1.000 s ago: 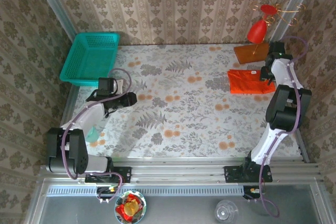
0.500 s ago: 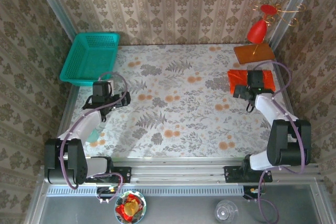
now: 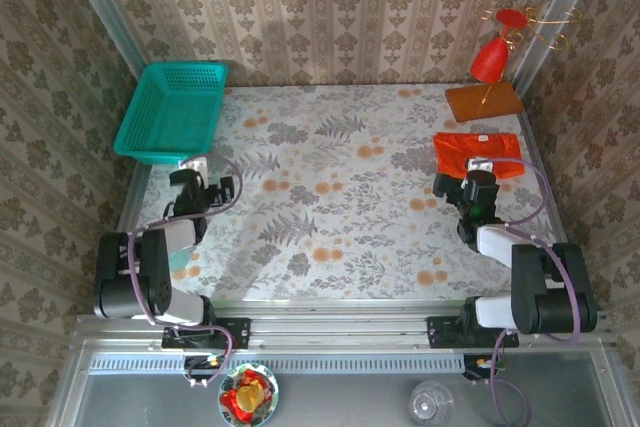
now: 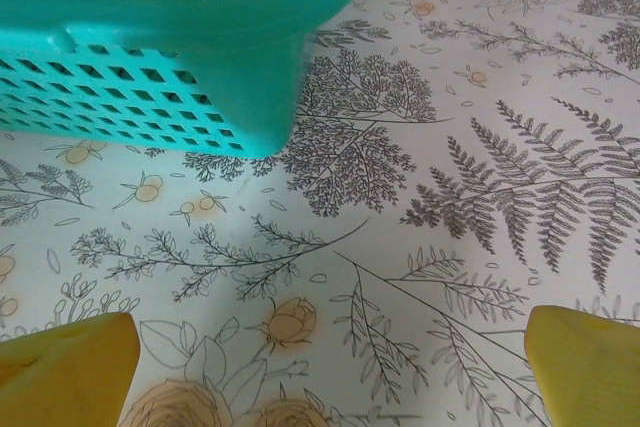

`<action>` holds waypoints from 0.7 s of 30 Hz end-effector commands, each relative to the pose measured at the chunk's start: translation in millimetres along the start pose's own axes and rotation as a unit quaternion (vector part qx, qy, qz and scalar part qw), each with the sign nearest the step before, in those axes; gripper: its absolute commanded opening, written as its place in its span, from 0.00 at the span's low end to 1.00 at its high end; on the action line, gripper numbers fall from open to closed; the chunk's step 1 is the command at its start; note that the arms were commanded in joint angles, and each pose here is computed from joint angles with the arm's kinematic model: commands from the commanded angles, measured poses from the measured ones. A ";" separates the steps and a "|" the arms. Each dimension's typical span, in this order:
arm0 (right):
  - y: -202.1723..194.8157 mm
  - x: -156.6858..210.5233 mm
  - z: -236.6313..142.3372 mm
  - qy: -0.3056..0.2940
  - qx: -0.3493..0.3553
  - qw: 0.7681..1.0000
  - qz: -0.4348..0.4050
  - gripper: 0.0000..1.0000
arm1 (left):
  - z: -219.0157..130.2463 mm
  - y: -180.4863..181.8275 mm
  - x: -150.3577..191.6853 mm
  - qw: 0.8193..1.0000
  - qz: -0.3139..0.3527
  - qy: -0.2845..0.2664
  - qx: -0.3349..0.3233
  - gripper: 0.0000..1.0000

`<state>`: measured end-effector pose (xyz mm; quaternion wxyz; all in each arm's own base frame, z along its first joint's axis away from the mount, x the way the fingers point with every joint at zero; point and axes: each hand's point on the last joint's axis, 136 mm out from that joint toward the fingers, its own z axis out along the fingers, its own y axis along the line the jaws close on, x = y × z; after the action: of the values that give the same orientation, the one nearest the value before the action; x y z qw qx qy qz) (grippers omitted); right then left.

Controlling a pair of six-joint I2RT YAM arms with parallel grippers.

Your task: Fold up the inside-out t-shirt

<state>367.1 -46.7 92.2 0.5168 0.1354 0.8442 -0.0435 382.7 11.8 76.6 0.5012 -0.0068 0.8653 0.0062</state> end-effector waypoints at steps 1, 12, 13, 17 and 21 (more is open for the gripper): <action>12.2 -31.3 4.7 -0.080 -0.028 0.996 -0.002 1.00 | -4.2 -4.3 -36.2 0.995 0.012 -0.092 0.033 1.00; 37.5 -14.2 17.0 -0.071 -0.064 0.994 -0.050 1.00 | 5.7 -20.3 -26.8 0.993 0.066 -0.096 0.016 1.00; 37.0 -12.8 16.7 -0.066 -0.063 0.995 -0.051 1.00 | 3.9 -22.1 -25.8 0.992 0.073 -0.101 0.008 1.00; 38.1 -13.7 16.9 -0.067 -0.063 0.994 -0.053 1.00 | -0.3 -24.7 -26.2 0.990 0.081 -0.114 0.003 1.00; 38.9 -13.1 17.0 -0.065 -0.062 0.994 -0.056 1.00 | 2.3 -23.4 -25.9 0.991 0.077 -0.105 0.004 1.00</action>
<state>390.5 -17.7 85.3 0.5554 0.0620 0.8289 -0.0249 393.8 -17.4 89.1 0.5757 0.0639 0.8148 0.0227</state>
